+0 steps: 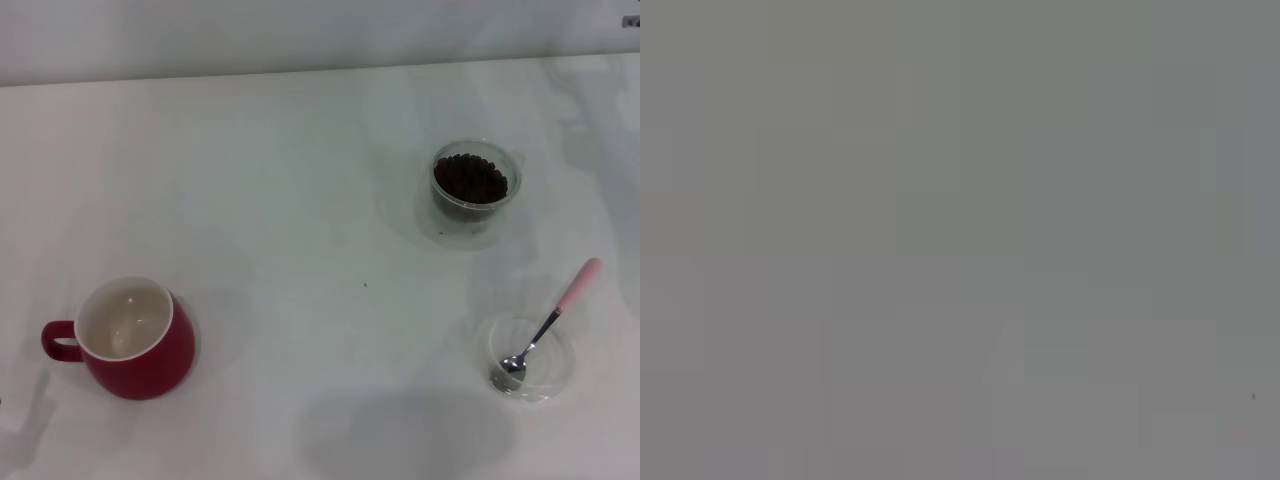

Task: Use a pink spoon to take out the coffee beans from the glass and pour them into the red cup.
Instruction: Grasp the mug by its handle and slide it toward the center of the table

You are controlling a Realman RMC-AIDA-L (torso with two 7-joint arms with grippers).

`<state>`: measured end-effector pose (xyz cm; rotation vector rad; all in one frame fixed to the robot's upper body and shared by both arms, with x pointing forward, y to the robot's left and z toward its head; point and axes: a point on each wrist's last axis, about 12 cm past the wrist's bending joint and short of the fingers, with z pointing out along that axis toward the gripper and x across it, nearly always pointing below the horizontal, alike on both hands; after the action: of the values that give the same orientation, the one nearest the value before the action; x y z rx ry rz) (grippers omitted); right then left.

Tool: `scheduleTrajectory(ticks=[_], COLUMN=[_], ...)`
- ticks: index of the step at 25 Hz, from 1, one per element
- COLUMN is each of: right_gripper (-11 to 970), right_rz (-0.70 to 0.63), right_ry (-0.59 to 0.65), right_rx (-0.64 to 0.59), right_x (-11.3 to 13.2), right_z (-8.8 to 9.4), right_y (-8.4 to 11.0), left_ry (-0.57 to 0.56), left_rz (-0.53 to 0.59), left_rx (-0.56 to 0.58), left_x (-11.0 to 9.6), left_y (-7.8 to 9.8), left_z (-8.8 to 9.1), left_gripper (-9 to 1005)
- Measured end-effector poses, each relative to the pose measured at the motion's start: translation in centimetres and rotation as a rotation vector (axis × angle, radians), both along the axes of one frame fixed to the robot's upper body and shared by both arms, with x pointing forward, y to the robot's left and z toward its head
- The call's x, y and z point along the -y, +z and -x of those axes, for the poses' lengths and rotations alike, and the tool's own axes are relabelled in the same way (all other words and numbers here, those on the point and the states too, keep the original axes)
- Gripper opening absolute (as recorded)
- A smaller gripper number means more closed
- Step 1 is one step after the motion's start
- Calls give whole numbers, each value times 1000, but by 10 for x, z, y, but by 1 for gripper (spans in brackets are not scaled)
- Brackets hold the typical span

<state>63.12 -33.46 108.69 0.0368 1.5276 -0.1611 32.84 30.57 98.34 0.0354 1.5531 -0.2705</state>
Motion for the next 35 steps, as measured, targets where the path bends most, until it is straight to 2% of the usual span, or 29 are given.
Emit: scheduleTrajectory(ticks=[3,7,12,19,31,35], right_gripper=[863,862,861,860,859,858], right_rz=[-2,-25,-78,-121,-121,-119], right_ry=[-3,-21,-31,-48,-46,-45], right_rx=[0,-30,-117,-98,-71,-68], right_x=[0,3,5,12,13,13], right_z=[0,-1,-3,4,3,4], right_y=[0,-3,-11,-13,-9,-9], left_ry=[6,-2,-54,-142,-147,-149], left_rz=[22,12,-14,-58,-61,-68], left_rx=[-28,-33,-51,-95,-129,-151], left_x=[-4,-6,-4,2,4,5], left_y=[-2,-3,-5,-9,-14,-17], left_z=[6,3,-18,-39,-33,-35], left_gripper=[875,875,875,874,874,874])
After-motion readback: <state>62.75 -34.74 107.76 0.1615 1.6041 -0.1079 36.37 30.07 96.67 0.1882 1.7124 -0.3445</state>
